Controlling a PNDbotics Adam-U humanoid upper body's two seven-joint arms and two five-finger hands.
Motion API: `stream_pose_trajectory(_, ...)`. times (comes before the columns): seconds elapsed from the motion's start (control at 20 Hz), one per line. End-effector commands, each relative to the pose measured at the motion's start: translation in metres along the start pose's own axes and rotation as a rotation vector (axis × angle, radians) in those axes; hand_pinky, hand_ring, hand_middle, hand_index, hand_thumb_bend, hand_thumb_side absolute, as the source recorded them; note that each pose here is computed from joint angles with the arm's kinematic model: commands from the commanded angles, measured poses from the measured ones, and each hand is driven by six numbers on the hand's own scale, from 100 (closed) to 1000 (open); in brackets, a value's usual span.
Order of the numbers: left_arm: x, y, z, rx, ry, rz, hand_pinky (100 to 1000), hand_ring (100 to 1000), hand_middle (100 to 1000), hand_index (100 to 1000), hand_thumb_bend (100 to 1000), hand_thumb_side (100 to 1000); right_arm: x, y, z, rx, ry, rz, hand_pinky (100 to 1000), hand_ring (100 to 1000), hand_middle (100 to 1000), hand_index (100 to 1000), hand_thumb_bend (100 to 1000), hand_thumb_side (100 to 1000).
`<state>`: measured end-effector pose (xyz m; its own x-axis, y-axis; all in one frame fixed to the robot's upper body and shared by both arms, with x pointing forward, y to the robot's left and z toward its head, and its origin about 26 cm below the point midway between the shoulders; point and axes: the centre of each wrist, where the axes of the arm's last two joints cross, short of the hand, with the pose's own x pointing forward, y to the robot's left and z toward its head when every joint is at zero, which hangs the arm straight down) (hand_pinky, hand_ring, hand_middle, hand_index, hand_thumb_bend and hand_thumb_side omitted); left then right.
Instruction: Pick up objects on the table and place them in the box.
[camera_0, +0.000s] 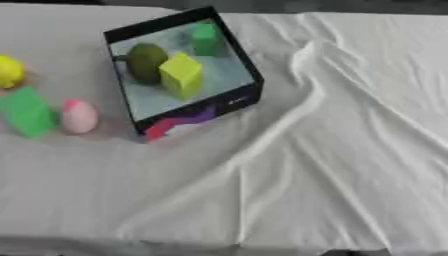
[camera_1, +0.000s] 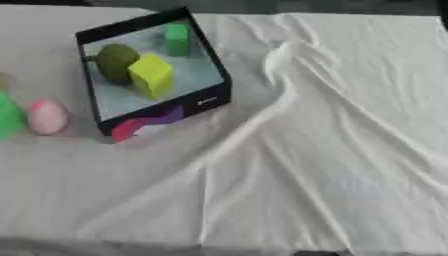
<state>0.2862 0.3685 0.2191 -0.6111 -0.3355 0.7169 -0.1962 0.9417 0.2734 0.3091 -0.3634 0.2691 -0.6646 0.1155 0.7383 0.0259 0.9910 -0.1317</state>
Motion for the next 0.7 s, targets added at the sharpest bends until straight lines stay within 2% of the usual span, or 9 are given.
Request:
stream_pose_trajectory(0.05, 0.023, 0.015, -0.019, -0.174, -0.06, -0.144, 856, 932, 857, 863, 100, 608, 0.003, -0.011, 0.001, -0.066, -0.031, 0.048, 844, 762, 776, 916, 100, 550)
stream_pose_trajectory(0.15, 0.031, 0.022, -0.028, -0.296, -0.091, -0.246, 867, 938, 861, 869, 100, 473, -0.004, -0.015, 0.004, -0.106, -0.011, 0.063, 840, 748, 762, 899, 100, 548)
stream_pose_trajectory(0.2, 0.034, 0.025, -0.033, -0.355, -0.11, -0.295, 867, 938, 861, 869, 100, 473, -0.006, -0.016, 0.006, -0.118, -0.002, 0.066, 840, 748, 762, 899, 100, 548)
stream_pose_trajectory(0.25, 0.038, 0.029, -0.038, -0.411, -0.132, -0.343, 871, 937, 861, 875, 100, 332, -0.008, -0.017, 0.007, -0.122, 0.007, 0.071, 842, 748, 763, 894, 100, 547)
stream_pose_trajectory(0.35, 0.045, 0.038, -0.048, -0.529, -0.164, -0.446, 877, 936, 866, 872, 159, 236, -0.011, -0.017, 0.008, -0.115, 0.015, 0.07, 844, 751, 766, 904, 100, 560)
stream_pose_trajectory(0.4, 0.046, 0.042, -0.053, -0.585, -0.171, -0.494, 877, 935, 864, 871, 174, 228, -0.011, -0.017, 0.008, -0.11, 0.014, 0.062, 844, 751, 766, 904, 100, 560)
stream_pose_trajectory(0.45, 0.048, 0.046, -0.058, -0.645, -0.175, -0.547, 878, 928, 858, 864, 289, 158, -0.012, -0.017, 0.008, -0.104, 0.015, 0.058, 843, 749, 764, 897, 100, 553)
stream_pose_trajectory(0.55, 0.049, 0.053, -0.065, -0.754, -0.173, -0.642, 880, 928, 860, 862, 378, 135, -0.012, -0.019, 0.006, -0.099, 0.023, 0.067, 840, 750, 765, 894, 100, 553)
stream_pose_trajectory(0.7, 0.049, 0.058, -0.074, -0.872, -0.173, -0.726, 881, 925, 859, 854, 445, 100, -0.015, -0.021, 0.006, -0.117, 0.039, 0.076, 840, 753, 769, 894, 100, 562)
